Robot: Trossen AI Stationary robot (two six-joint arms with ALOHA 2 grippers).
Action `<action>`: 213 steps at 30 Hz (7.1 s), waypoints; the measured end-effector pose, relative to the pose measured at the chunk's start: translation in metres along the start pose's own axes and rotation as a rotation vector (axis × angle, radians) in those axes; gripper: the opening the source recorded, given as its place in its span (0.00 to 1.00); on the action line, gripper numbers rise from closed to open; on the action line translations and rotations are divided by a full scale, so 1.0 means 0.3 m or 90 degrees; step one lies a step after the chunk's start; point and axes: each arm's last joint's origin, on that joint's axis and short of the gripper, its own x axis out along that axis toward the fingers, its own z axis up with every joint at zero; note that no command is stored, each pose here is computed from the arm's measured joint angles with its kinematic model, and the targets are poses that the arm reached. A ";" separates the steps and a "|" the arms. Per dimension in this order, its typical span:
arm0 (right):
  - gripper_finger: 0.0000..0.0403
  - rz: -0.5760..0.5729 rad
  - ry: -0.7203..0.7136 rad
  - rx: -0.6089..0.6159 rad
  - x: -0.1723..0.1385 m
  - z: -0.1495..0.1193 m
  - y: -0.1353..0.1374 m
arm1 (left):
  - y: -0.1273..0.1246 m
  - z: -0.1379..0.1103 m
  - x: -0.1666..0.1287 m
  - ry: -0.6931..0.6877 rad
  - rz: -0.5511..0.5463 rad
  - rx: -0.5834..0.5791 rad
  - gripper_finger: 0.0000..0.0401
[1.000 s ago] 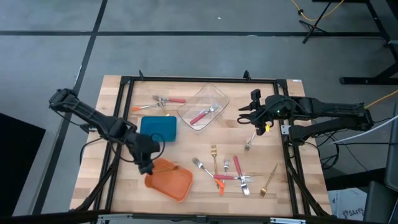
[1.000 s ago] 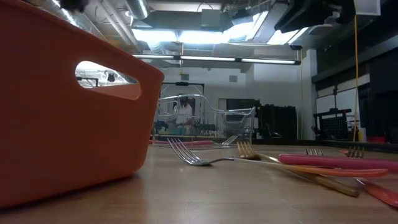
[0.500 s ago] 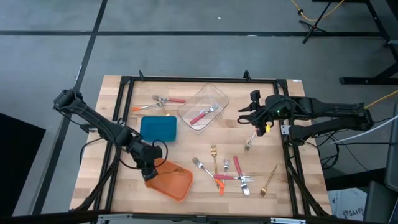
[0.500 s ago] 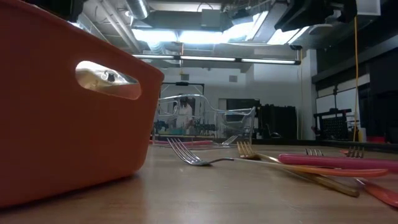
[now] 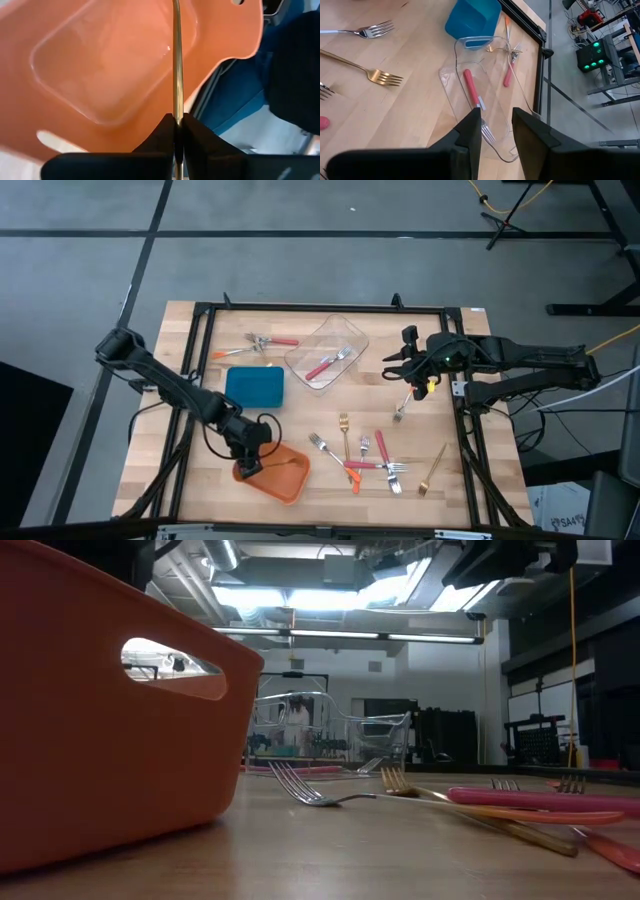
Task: Sort silverware by color (type)
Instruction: Put the gold fork into the orange bin, then put the pink fork into the transparent bin
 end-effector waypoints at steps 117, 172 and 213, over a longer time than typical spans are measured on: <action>0.26 0.123 0.068 0.673 0.039 0.015 0.063 | 0.044 0.288 -0.338 -0.643 0.109 0.291 0.12; 0.26 0.099 0.627 1.025 0.433 0.099 0.735 | 0.054 0.293 -0.347 -0.686 0.253 0.358 0.12; 0.22 0.075 0.615 0.970 0.433 0.087 0.763 | 0.054 0.293 -0.347 -0.686 0.251 0.356 0.12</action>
